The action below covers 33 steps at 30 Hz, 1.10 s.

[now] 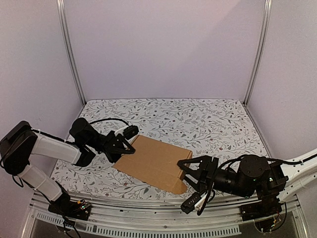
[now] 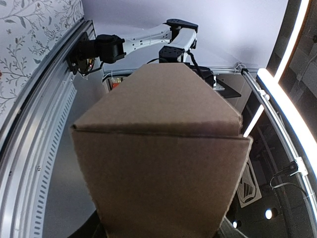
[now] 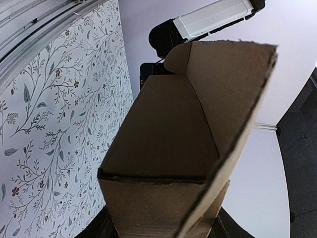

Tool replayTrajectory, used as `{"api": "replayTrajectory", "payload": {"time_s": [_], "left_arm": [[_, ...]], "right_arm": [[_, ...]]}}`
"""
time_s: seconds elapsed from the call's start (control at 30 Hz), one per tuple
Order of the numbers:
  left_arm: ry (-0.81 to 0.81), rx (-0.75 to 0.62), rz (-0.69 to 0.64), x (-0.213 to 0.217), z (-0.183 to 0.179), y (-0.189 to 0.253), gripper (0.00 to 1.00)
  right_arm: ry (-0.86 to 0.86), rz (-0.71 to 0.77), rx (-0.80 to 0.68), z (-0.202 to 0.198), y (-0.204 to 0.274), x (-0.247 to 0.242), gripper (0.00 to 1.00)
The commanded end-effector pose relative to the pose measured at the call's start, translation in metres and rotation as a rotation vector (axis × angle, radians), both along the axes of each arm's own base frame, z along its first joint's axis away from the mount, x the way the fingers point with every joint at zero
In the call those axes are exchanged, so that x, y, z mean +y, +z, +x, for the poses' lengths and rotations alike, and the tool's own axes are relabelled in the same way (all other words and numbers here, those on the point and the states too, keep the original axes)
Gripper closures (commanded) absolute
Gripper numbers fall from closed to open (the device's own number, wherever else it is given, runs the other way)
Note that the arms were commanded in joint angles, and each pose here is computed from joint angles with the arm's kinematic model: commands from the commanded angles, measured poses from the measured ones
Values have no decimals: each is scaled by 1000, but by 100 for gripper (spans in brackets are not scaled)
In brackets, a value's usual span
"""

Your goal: Fold the paper box

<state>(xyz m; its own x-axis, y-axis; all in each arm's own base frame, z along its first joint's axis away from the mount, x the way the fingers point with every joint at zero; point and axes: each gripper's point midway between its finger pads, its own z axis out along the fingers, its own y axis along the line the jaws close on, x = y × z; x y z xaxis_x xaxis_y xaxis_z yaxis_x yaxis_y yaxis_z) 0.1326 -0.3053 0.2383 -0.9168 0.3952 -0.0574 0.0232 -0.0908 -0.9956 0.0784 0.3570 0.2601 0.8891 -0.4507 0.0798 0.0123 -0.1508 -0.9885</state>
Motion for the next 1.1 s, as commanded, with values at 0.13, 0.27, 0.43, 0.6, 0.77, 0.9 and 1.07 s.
{"api": "replayTrajectory", "payload": {"time_s": [0.13,0.27,0.43,0.6,0.77,0.9,1.07], "left_arm": [[-44,-156,-109,3,-19,16,42],[-29,-176,-130,4,-19,23,28],[-13,-195,-156,4,-18,35,2],[31,-226,-204,4,-10,57,0],[74,-260,-235,5,-3,67,0],[108,-288,-207,3,3,52,0],[124,-306,-125,2,8,25,0]], "right_arm": [[-3,66,25,-1,22,5,58],[-23,105,71,1,26,0,58],[-50,126,133,4,25,-11,59],[-103,133,234,9,20,-24,60],[-201,164,373,18,12,-40,60],[-303,223,501,27,8,-50,60],[-402,278,630,35,-2,-59,61]]}}
